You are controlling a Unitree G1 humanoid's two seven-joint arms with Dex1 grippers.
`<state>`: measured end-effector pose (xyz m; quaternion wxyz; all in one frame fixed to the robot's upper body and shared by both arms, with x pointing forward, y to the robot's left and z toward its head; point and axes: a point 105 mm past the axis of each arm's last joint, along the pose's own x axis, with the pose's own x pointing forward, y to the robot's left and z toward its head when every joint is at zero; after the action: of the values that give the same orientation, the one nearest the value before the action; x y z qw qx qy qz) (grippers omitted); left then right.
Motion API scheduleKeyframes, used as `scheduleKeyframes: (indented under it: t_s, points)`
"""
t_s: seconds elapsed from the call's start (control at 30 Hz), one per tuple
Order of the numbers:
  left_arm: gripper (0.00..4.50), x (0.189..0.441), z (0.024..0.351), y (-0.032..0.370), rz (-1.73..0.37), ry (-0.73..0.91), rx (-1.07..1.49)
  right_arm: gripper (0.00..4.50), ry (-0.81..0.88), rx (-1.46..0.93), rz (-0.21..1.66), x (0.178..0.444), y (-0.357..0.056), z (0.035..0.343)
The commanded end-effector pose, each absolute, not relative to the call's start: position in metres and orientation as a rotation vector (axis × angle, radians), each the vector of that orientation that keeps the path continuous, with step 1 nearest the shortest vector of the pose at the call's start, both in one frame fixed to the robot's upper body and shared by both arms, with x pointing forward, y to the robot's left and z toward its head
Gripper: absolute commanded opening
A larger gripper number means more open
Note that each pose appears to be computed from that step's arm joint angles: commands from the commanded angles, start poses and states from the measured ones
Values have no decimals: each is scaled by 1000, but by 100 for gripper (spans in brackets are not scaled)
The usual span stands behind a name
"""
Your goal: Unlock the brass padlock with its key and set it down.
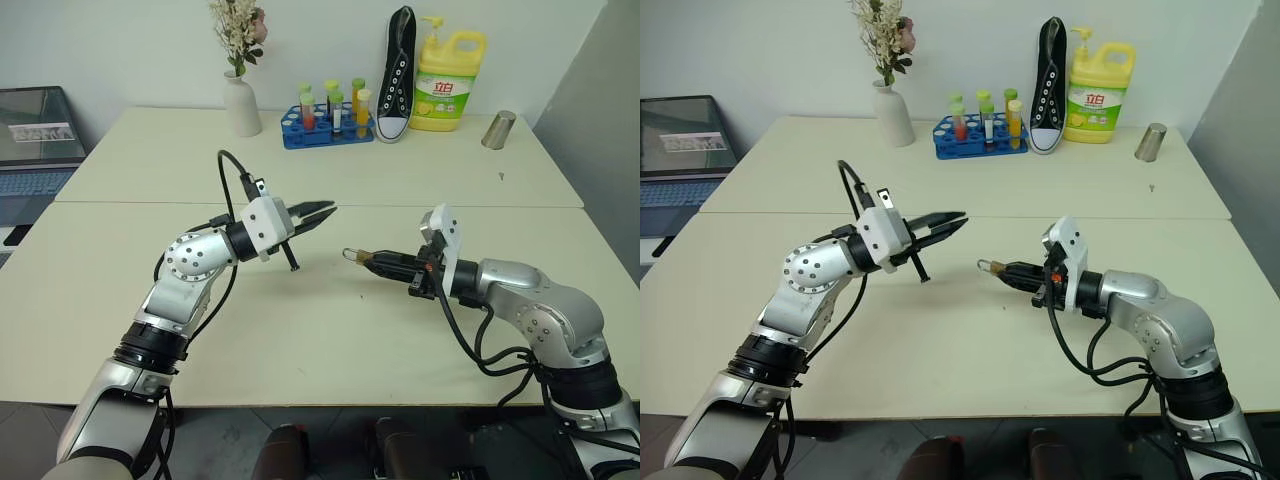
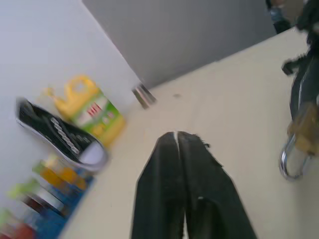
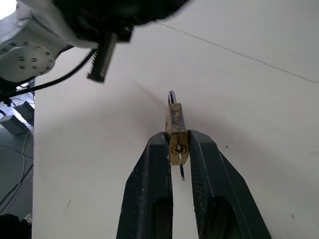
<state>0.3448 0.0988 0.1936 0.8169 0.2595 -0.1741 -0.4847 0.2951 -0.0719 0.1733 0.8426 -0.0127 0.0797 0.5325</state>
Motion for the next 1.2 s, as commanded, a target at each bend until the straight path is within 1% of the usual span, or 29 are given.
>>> scheduleKeyframes:
  t_s: [0.03, 0.1, 0.33, 0.47, 0.6, 1.1, 1.2]
  points:
    - [0, 338, 183, 89, -1142, -286, 472, 14, 80, -52, 1185, 284, -68, 193]
    - [0, 334, 177, 83, -1195, -227, 415, 14, 76, -62, 1192, 282, -68, 195]
    - [0, 328, 174, 79, -1258, -129, 300, 14, 72, -69, 1192, 281, -68, 196]
    - [0, 324, 172, 81, -1272, -97, 275, 14, 75, -71, 1192, 280, -68, 194]
    - [0, 313, 170, 80, -1306, -63, 241, 14, 86, -77, 1177, 284, -70, 191]
    - [0, 305, 172, 82, -1307, -63, 251, 14, 108, -85, 1164, 289, -74, 184]
    - [0, 314, 165, 89, -1248, -65, 321, 14, 115, -76, 1187, 285, -73, 184]
